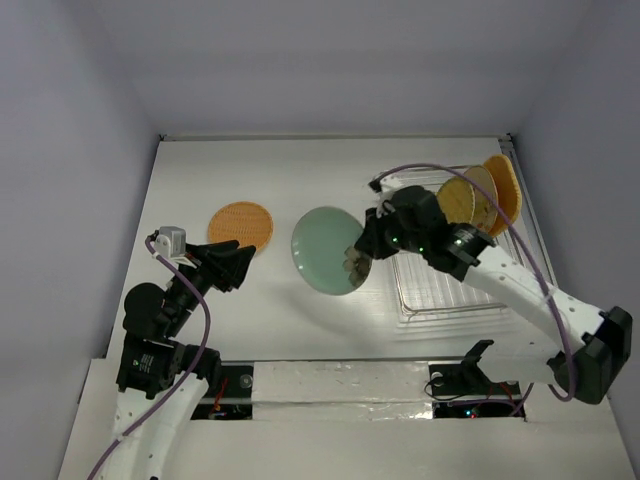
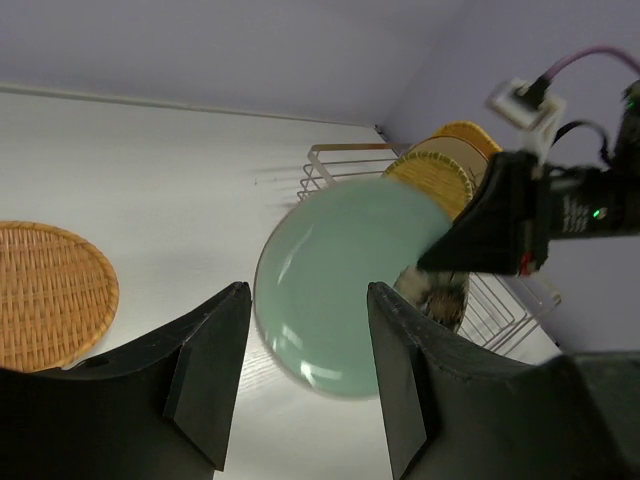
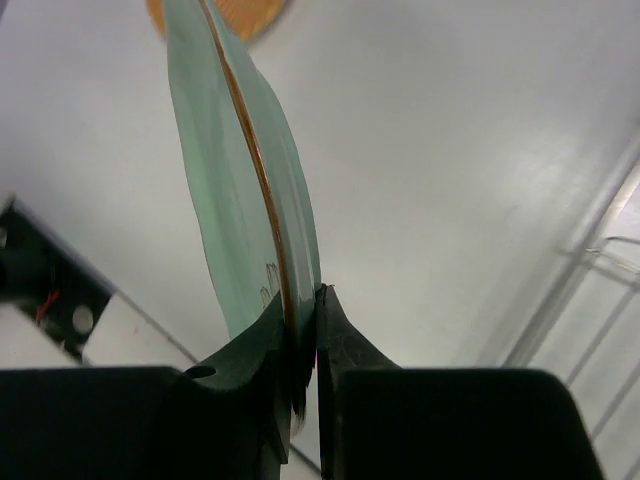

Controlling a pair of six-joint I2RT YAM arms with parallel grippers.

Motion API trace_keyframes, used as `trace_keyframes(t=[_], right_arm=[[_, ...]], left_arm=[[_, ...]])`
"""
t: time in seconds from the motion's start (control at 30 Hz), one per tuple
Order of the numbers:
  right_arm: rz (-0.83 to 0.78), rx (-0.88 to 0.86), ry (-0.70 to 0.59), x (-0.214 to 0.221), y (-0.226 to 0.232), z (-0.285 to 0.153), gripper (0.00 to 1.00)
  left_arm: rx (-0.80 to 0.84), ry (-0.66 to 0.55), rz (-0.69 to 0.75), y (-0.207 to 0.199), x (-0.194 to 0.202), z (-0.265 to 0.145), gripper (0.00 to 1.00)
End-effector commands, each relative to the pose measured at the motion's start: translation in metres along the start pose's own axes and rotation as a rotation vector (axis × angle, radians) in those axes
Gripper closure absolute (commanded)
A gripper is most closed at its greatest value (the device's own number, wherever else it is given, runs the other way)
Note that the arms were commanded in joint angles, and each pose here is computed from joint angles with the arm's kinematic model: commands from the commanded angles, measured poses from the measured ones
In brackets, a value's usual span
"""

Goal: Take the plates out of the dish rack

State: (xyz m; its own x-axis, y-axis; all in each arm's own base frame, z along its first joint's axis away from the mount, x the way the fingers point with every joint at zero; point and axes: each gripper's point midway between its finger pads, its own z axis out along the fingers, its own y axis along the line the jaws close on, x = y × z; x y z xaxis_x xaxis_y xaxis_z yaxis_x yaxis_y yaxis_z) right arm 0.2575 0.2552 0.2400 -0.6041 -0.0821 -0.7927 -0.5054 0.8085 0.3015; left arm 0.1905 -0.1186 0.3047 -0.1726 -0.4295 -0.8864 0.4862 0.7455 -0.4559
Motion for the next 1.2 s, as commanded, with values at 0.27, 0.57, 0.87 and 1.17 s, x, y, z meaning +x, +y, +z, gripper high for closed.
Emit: trace_keyframes(t=[0.27,0.57,0.87,1.17], right_arm=[[0.044,-0.206,0.038,0.03,0.052,0.059,1.0],[0.089,-0.067,0.118,0.073,0.02,0.095,1.0],[0.205,0.231,0.14,0.115,-0.039,0.101,0.74],[0.257,0.318,0.195,0.157,-0.06,0.121,0.67]], left_arm=[[0.018,-0.027,0.011,-0.002,-0.006,0.004,0.53],[0.021,-0.029,0.012,-0.003,-0.007,0.003,0.53],[0.024,-0.031,0.012,-0.003,-0.007,0.003,0.53],[0.026,-0.029,0.013,-0.004,-0.007,0.003,0.53]])
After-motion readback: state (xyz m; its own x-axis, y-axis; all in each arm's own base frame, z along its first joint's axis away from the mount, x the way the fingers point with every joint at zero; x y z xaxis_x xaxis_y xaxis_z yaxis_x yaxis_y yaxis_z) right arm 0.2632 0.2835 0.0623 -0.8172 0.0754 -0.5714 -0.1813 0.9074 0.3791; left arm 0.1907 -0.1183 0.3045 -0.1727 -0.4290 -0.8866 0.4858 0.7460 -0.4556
